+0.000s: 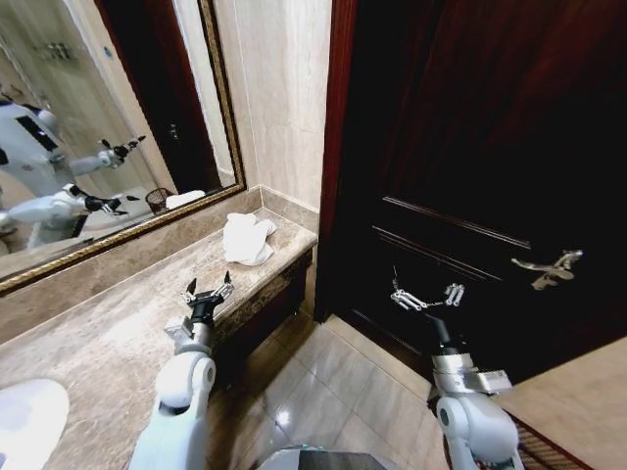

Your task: Discard the used towel into the hamper.

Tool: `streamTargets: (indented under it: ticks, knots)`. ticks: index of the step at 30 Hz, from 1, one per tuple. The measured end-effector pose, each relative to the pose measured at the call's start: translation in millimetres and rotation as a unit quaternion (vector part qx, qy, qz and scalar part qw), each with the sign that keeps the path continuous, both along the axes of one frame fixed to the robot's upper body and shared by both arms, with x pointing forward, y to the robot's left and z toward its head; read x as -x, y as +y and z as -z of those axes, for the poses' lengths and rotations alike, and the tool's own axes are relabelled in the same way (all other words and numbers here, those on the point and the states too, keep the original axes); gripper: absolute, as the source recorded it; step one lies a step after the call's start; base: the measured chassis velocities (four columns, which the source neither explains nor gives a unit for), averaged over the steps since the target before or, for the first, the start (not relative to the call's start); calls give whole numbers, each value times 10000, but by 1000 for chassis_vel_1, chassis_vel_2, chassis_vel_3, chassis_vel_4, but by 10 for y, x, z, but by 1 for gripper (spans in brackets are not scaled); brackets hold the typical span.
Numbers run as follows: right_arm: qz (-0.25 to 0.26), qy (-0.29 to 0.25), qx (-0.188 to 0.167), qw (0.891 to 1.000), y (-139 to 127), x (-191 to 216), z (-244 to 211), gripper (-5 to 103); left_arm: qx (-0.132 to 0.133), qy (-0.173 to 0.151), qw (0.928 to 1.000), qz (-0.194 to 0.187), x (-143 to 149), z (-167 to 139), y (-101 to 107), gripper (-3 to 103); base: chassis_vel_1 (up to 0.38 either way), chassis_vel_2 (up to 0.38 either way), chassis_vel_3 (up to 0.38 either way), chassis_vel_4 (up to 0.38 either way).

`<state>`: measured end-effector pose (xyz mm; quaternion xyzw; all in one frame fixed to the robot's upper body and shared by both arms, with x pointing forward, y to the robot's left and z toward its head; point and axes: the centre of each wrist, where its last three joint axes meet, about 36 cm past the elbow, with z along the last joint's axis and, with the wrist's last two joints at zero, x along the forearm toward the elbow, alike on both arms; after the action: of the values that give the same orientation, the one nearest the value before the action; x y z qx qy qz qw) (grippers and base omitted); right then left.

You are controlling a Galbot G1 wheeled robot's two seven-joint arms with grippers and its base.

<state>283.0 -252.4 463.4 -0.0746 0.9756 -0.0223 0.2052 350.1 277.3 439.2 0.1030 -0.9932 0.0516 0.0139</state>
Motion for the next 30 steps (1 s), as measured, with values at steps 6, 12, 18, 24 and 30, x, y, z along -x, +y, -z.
streamTargets:
  ticks: [6, 12, 18, 24, 30]
  knots:
    - [11, 90, 27, 10000, -6, -4, 49, 100, -199, -4, 9996, 179, -207, 42, 59, 99, 0, 0, 0, 0]
    - [31, 144, 62, 9999, -6, 5, 75, 100, -181, -19, 9994, 298, -380, 58, 37, 99, 0, 0, 0, 0]
    - [25, 224, 113, 9997, 6, 12, 120, 100, 14, -26, 9995, 319, -657, 105, -32, 99, 0, 0, 0, 0]
    - [9, 314, 140, 9994, 29, 10, 179, 100, 156, -49, 9993, 349, -1055, 112, -189, 99, 0, 0, 0, 0]
    - [13, 362, 160, 9992, 12, 1, 201, 100, 105, -28, 9995, 304, -1294, 108, -219, 98, 0, 0, 0, 0]
